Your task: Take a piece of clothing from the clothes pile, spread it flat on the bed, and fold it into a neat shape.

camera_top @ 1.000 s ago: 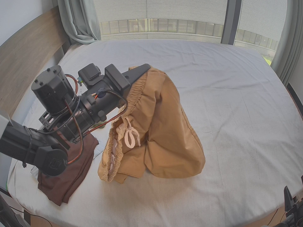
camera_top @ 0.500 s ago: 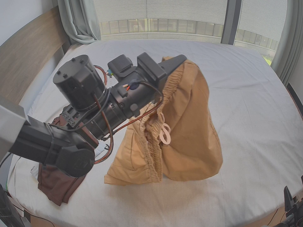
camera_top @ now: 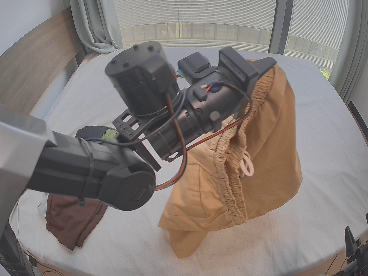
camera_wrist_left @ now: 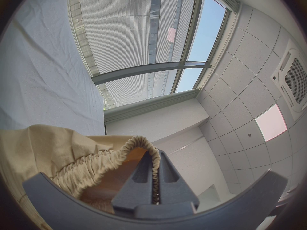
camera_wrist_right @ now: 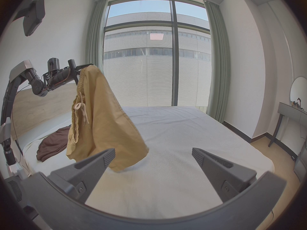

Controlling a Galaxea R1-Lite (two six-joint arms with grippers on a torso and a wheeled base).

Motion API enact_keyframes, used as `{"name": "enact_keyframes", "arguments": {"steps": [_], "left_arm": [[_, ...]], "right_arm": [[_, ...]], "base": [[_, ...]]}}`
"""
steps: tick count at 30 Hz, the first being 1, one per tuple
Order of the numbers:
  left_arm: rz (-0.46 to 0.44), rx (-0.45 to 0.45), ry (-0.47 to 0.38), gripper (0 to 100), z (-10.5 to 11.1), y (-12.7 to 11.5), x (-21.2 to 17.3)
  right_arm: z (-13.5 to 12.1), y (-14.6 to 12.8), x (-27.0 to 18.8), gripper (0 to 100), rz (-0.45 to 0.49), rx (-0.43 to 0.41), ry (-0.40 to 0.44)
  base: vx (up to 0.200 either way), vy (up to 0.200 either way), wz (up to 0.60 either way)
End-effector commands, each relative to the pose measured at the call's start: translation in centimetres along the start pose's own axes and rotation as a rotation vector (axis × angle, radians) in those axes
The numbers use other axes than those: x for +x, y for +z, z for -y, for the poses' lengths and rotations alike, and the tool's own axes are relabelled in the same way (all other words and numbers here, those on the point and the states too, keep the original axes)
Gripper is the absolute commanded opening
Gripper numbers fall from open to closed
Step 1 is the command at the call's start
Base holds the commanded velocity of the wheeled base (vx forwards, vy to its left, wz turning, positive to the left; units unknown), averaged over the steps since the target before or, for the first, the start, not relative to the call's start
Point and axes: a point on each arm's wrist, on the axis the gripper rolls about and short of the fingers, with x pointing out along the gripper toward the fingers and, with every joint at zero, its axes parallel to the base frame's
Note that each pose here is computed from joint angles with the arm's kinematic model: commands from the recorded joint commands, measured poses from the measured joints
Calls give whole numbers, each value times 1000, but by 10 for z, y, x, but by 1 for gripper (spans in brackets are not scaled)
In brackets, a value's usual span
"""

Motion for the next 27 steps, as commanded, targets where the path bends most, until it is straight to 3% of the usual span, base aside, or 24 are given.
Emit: {"name": "enact_keyframes", "arguments": {"steps": [1, 4, 8, 10, 12, 16, 27], "left_arm": [[-31, -58, -27, 0, -2, -17, 22], [-23, -123, -23, 0, -4, -18, 25], [-8, -126, 14, 0, -19, -18, 25], [66, -104, 75, 0, -35, 6, 14], [74, -101, 89, 0, -38, 10, 10], [130, -18, 182, 0, -42, 34, -33], [146, 115, 255, 0, -45, 48, -133]], "right_arm": [[0, -5, 0, 100, -4, -1, 0], [0, -5, 0, 100, -4, -1, 0], [0, -5, 0, 100, -4, -1, 2], [0, -5, 0, 100, -4, -1, 2], [0, -5, 0, 100, -3, -1, 2], [0, -5, 0, 100, -4, -1, 0], [0, -5, 0, 100, -6, -1, -1]], "base": [[0, 0, 0], [0, 0, 0], [0, 0, 0], [0, 0, 0], [0, 0, 0], [0, 0, 0], [0, 0, 0]]}}
